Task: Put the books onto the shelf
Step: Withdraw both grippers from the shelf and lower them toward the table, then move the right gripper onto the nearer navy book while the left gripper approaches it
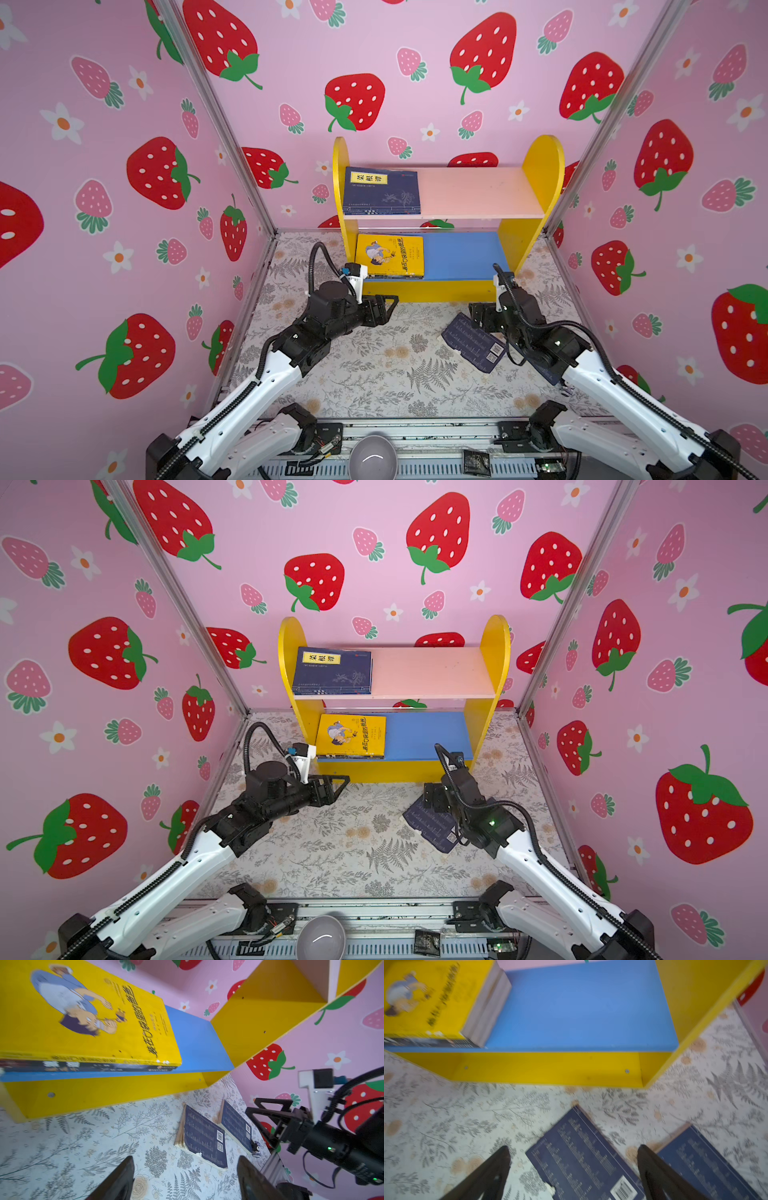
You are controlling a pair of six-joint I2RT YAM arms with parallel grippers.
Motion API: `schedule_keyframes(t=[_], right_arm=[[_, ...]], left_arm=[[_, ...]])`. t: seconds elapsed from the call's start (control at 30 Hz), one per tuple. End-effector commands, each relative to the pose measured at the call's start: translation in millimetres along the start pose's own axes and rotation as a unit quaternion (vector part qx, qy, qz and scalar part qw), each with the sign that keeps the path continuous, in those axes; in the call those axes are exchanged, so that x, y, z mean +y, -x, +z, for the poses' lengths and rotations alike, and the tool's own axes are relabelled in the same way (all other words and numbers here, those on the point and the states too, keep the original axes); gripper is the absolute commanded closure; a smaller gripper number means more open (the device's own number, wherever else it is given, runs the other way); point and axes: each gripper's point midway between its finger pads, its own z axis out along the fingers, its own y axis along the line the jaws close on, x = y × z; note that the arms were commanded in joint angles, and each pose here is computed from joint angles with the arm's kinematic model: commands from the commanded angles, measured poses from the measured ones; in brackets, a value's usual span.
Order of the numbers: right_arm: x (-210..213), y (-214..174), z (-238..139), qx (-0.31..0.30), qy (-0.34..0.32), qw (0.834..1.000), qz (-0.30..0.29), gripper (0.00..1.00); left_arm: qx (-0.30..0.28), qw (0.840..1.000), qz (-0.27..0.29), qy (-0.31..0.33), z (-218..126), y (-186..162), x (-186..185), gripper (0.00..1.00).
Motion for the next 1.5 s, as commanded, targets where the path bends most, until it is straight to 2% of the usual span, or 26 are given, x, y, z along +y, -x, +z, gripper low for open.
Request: schedule_keyframes(t=[0.0, 0.17, 0.4, 0.53, 0.7, 0.83, 0.9, 0.97, 1.1, 1.2, 1.3, 1.47], right_arm=[[-22.7, -16.0, 4.9, 0.001, -0.037, 0.996, 0.077, 0.01], [-31.9, -67.8, 39.4, 0.085, -0.038, 0.992, 0.080, 0.00], [-30.4, -106.1, 74.0, 0.125, -0.007, 0.988, 0.087, 0.01], [-15.0, -122.0, 87.0, 0.160, 0.033, 0.982, 0.092, 0.05], [11.3, -142.4, 89.7, 0.199, 0.103, 0.966, 0.127, 0.16], [26.7, -147.2, 81.5, 0.205, 0.131, 0.960, 0.141, 0.19], [34.0, -148.2, 76.7, 0.206, 0.142, 0.958, 0.137, 0.19], [26.8, -145.2, 76.2, 0.198, 0.122, 0.965, 0.122, 0.19], [-16.2, -118.8, 84.6, 0.142, -0.002, 0.987, 0.073, 0.13], [-39.8, -107.3, 90.7, 0.127, -0.063, 0.989, 0.052, 0.11], [-37.5, -117.1, 97.6, 0.154, -0.044, 0.986, 0.046, 0.11], [-10.4, -146.5, 101.2, 0.215, 0.039, 0.975, 0.046, 0.13]], left_arm=[[-0.020, 1.000, -0.015, -0.019, 16.0, -7.0, -11.0, 0.21], [0.034, 0.999, -0.011, -0.010, 45.9, -53.1, -13.2, 0.20], [0.091, 0.995, -0.040, -0.015, 77.7, -98.1, -14.2, 0.20], [0.107, 0.992, -0.070, -0.005, 91.8, -110.4, -7.2, 0.21], [0.122, 0.986, -0.110, 0.038, 100.4, -121.2, 10.6, 0.22], [0.147, 0.972, -0.171, 0.066, 109.2, -136.1, 31.9, 0.24], [0.161, 0.966, -0.196, 0.047, 114.9, -142.4, 31.3, 0.25], [0.177, 0.961, -0.209, 0.035, 121.3, -149.0, 29.2, 0.26], [0.210, 0.954, -0.212, 0.022, 133.4, -159.6, 22.5, 0.28], [0.229, 0.950, -0.211, 0.013, 141.2, -165.4, 15.9, 0.29], [0.247, 0.947, -0.207, 0.007, 148.2, -170.5, 9.8, 0.28], [0.269, 0.938, -0.218, -0.018, 166.7, -177.3, -2.2, 0.29]])
